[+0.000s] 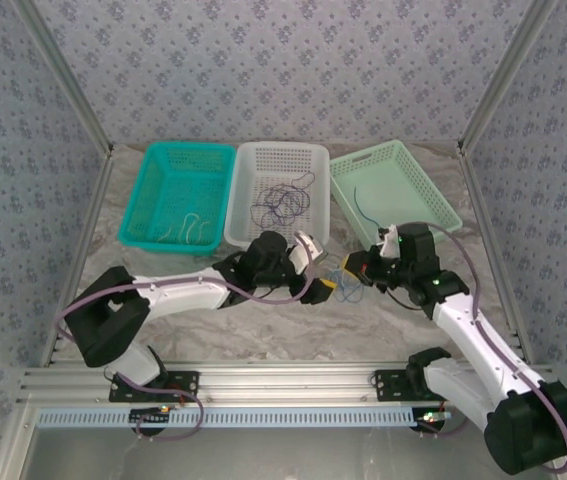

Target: Untangle the cables

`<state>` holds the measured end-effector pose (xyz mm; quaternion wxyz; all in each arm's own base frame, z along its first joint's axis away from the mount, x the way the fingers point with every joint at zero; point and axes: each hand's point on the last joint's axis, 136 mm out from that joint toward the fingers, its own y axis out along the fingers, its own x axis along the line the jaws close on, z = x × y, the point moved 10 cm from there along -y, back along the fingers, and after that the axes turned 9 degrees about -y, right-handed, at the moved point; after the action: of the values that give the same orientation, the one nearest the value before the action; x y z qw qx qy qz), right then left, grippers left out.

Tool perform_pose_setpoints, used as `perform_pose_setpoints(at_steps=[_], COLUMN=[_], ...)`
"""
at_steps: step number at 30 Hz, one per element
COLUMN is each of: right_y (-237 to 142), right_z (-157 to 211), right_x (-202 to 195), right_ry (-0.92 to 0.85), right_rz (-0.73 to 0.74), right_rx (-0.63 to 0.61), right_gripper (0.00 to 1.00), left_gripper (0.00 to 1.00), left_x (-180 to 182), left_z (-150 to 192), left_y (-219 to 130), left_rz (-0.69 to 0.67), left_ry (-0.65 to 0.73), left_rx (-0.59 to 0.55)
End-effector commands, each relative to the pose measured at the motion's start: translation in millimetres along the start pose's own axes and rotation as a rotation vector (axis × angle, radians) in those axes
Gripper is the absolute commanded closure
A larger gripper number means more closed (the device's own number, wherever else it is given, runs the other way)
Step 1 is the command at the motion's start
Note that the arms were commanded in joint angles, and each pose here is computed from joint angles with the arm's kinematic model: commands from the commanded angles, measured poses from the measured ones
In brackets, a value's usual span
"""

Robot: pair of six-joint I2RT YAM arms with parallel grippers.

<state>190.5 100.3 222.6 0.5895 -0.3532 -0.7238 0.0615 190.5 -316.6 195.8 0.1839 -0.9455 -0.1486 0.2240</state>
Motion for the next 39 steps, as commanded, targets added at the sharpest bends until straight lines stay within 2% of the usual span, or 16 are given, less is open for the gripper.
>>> perform_pose_setpoints(at_steps=[1,9,11,15,21,22,23,28,30,32,39], right_y=[-4.2,-5.9,-6.0,-8.7,-9.6,-10.2,-11.3,-26.0,-33.4,-37.2,-23.1], right_z=[2.0,5.9,6.1,5.2,7.3,7.7,7.9,11.1,13.8,17.5,27.1], right_x=[3.2,1.8,1.9,4.3,-1.5,-2.9,-4.4,-9.0,-6.8,-4.7,-16.8], right_ry=[0.019,0.033,0.034,0.036,0.053,0.056,0.052,-0.081,-0.170,-0.225,-0.273], right_rz=[-0.038,-0.038,-0.045,-0.057,-0.045,-0.035,-0.019,0.182,0.242,0.242,0.219], right_rx=[0.010,0.020,0.018,0.009,0.006,0.001,-0.009,-0.073,-0.112,-0.151,-0.178], right_gripper=[1.00,1.00,1.00,1.00,1.00,0.97,0.87,0.43,0.36,0.31,0.23], left_gripper=[0.18,0.17,0.22,0.45,0.90,0.95,0.99,1.00,1.00,1.00,1.00], left_x=[-4.8,-8.2,-9.3,-8.7,-11.7,-12.9,-14.6,-21.4,-23.4,-26.3,-31.5], left_z=[-15.6,-24.5,-24.1,-20.7,-24.9,-27.1,-29.4,-40.9,-44.7,-48.9,-59.6], left_y=[4.2,12.3,16.2,22.8,19.8,18.1,15.9,2.3,-0.5,-1.5,-4.3], left_rz=[0.025,-0.009,-0.004,0.006,0.011,0.012,0.015,0.008,0.008,0.023,0.044], left_ry=[0.045,0.087,0.099,0.097,0.105,0.107,0.109,0.093,0.071,0.047,-0.015], left_rx=[-0.021,-0.056,-0.046,-0.018,-0.018,-0.018,-0.020,-0.048,-0.040,-0.017,-0.026])
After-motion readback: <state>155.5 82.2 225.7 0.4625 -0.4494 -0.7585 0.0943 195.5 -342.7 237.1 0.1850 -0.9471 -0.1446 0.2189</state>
